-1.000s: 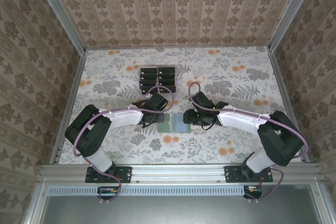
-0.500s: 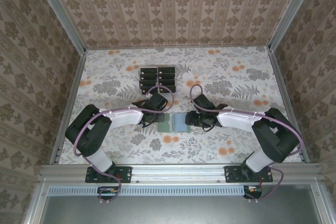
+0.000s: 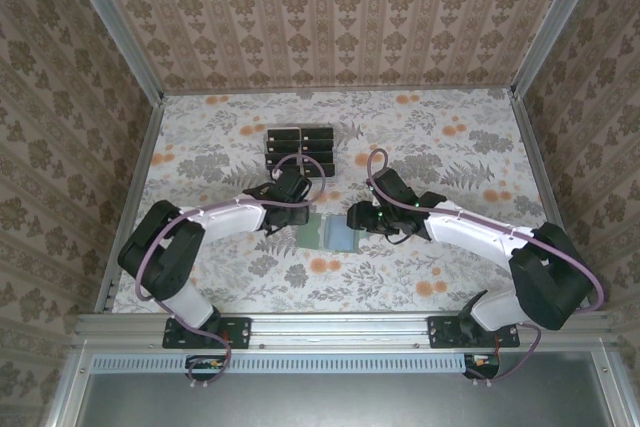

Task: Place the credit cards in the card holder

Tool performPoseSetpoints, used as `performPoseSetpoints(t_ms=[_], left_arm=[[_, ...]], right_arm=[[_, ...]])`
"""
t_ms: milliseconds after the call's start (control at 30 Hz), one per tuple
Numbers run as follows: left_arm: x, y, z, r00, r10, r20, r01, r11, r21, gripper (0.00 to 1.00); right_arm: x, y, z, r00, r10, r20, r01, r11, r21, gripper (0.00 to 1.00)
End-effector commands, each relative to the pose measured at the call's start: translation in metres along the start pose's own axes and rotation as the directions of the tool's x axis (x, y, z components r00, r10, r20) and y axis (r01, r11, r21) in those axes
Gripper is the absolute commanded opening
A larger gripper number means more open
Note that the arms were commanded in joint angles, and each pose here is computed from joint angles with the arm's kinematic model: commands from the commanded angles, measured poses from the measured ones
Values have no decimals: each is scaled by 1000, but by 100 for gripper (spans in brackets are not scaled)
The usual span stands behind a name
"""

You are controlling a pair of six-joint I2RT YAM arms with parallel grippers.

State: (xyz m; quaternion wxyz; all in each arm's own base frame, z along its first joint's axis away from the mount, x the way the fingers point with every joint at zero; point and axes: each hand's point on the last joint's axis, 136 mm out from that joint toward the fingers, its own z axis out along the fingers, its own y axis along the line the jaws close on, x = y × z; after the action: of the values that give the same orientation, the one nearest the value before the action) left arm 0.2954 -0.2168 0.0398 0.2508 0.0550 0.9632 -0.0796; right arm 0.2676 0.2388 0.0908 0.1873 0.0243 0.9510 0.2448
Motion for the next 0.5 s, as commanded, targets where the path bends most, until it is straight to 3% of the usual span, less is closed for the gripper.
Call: performPoseSetpoints(t_ms=[0,200,467], left_arm=[[-19,-5,-21,999,9,40,-11,999,38,53],[-20,-7,-39,998,-7,65,2,996,86,56],[6,-1,-39,998,-43,43,39,993,110,51]], right_arm=[[0,23,-9,999,-38,-20,37,998,-41,53],[1,35,1,998,-53,-35,52,998,-39,53],[6,30,26,997,-42,-63,42,999,7,53]])
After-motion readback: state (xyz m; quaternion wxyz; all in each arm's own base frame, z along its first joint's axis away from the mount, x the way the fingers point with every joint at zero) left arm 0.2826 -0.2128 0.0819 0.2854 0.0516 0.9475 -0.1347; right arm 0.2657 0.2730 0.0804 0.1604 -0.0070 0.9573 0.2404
